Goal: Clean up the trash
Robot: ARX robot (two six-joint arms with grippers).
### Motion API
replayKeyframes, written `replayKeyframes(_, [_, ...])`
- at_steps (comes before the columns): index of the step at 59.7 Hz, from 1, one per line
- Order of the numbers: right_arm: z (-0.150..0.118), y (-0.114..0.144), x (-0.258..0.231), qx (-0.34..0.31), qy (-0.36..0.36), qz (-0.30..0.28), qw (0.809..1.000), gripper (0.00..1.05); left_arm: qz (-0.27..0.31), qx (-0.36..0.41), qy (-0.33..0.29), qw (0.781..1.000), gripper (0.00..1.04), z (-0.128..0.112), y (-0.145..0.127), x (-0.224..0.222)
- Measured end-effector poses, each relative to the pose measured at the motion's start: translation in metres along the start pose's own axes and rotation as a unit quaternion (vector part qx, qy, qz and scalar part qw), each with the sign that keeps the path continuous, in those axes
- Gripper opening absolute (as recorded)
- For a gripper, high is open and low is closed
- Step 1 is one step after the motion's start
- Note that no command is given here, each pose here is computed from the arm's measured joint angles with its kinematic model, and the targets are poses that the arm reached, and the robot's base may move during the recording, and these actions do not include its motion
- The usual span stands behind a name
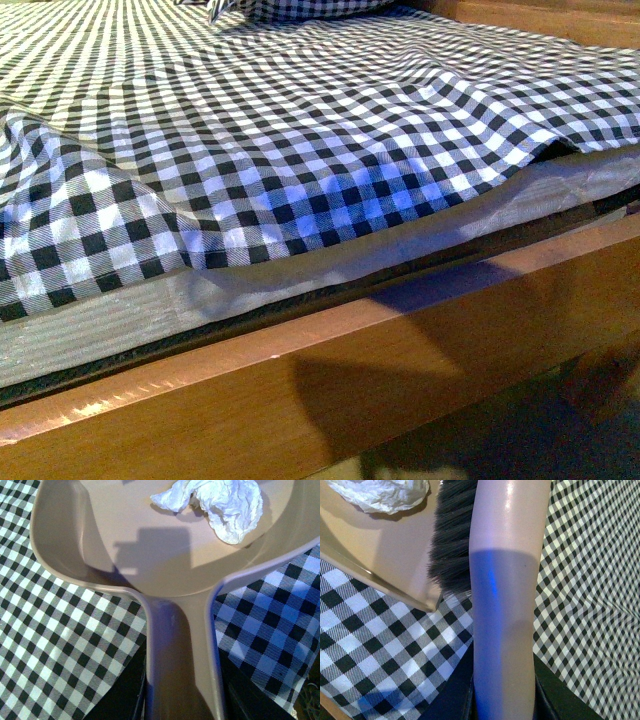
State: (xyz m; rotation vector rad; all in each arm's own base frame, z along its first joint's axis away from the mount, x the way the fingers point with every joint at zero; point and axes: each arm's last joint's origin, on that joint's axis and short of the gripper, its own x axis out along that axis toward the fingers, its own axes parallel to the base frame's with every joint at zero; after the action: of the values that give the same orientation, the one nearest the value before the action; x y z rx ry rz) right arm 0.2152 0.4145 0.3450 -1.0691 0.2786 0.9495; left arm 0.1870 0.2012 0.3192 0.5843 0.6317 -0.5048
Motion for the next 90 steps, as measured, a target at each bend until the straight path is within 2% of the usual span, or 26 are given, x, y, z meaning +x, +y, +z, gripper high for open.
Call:
replayKeyframes(8, [-0.001, -0.007, 0.003, 0.031, -0.020, -0.015, 0.999, 0.19, 0.017, 0.000, -0.023, 1.000, 0.27, 0.000, 0.004, -0.001])
replayKeyframes(12, [-0.006, -0.014, 0.004, 0.054, -0.029, -0.024, 0.998, 0.19, 0.036, -0.005, -0.056, 0.998, 0.27, 0.001, 0.008, -0.005])
replayKeyframes(24, [-0.015, -0.029, -0.001, 0.103, -0.066, -0.055, 0.991, 0.19, 0.089, 0.002, -0.102, 0.991, 0.27, 0.002, 0.011, -0.018])
replayKeyframes(41, [-0.021, -0.070, -0.055, 0.215, -0.181, -0.146, 0.949, 0.19, 0.145, 0.011, -0.169, 0.975, 0.27, 0.015, 0.003, -0.033])
replayKeyframes(46, [-0.032, -0.078, -0.076, 0.245, -0.211, -0.173, 0.930, 0.19, 0.209, 0.029, -0.190, 0.959, 0.27, 0.023, 0.000, -0.041])
replayKeyframes(53, [-0.047, -0.080, -0.091, 0.260, -0.228, -0.195, 0.918, 0.19, 0.282, 0.038, -0.214, 0.934, 0.27, 0.035, 0.001, -0.054])
replayKeyframes(57, [-0.057, -0.081, -0.098, 0.272, -0.235, -0.204, 0.911, 0.19, 0.337, 0.025, -0.238, 0.911, 0.27, 0.047, 0.001, -0.069])
replayKeyframes(64, [-0.078, -0.082, -0.110, 0.292, -0.250, -0.216, 0.898, 0.19, 0.392, -0.013, -0.286, 0.874, 0.27, 0.069, -0.012, -0.092])
replayKeyframes(71, [-0.099, -0.080, -0.128, 0.314, -0.273, -0.225, 0.881, 0.19, 0.422, -0.052, -0.318, 0.847, 0.27, 0.087, -0.034, -0.107])
replayKeyframes(76, [-0.117, -0.079, -0.143, 0.328, -0.284, -0.244, 0.867, 0.19, 0.434, -0.120, -0.330, 0.830, 0.27, 0.095, -0.047, -0.113])
replayKeyframes(84, [-0.145, -0.070, -0.170, 0.334, -0.304, -0.275, 0.849, 0.19, 0.455, -0.214, -0.331, 0.799, 0.27, 0.096, -0.066, -0.114])
replayKeyframes(90, [-0.165, -0.058, -0.187, 0.332, -0.316, -0.289, 0.840, 0.19, 0.451, -0.258, -0.335, 0.786, 0.27, 0.095, -0.078, -0.110])
